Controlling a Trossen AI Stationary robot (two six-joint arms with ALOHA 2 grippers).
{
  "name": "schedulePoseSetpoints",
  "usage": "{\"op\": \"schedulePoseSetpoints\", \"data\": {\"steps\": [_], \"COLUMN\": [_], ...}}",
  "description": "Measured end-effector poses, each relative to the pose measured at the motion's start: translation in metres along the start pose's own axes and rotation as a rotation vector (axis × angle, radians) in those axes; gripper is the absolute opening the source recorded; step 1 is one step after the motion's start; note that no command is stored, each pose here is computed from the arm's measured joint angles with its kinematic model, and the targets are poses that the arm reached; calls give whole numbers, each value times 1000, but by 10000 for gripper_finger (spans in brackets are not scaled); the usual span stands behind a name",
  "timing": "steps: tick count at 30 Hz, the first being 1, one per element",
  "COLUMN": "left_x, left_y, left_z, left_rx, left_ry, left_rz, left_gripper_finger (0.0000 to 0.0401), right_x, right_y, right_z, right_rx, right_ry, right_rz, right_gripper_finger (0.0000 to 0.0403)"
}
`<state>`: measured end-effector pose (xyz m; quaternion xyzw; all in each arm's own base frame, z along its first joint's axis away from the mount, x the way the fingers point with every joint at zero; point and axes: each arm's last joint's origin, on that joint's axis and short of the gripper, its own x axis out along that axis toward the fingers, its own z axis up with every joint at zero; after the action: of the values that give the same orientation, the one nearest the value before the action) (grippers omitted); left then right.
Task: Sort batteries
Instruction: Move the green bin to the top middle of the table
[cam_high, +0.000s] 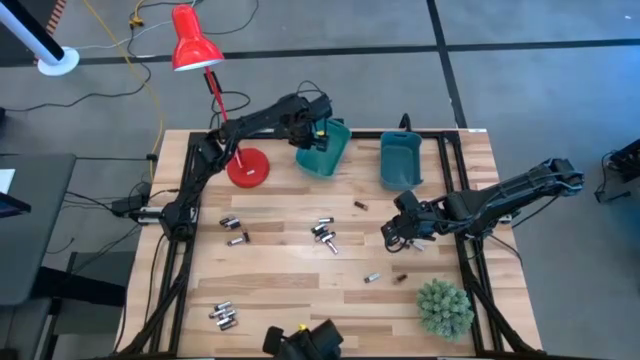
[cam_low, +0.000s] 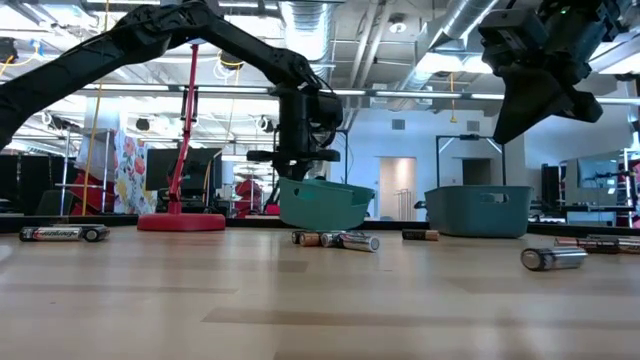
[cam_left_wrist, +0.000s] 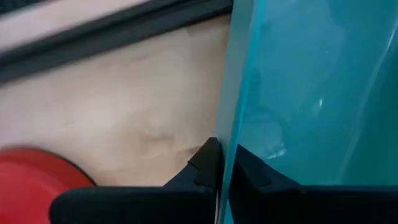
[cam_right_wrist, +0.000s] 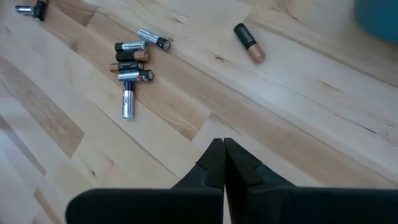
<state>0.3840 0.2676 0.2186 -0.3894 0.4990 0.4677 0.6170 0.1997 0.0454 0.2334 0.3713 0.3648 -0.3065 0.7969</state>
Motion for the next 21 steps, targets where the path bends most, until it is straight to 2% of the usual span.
{"op": "schedulePoseSetpoints", "data": {"steps": [6, 12, 21], "left_x": [-2, -4, -8], "left_y": [-8, -7, -4], "left_z": [-13, -28, -38], "left_rx": [-82, -43, 65], "left_ry": [38, 126, 134], "left_rz": [24, 110, 229], "left_gripper_finger": [17, 18, 27], "right_x": [0, -1, -2], "right_y": [0, 1, 2], "right_z": [-1, -1, -6], "right_rx": [-5, -20, -88], "right_ry": [2, 3, 11], "right_rz": [2, 3, 15], "right_gripper_finger": [18, 18, 18]}}
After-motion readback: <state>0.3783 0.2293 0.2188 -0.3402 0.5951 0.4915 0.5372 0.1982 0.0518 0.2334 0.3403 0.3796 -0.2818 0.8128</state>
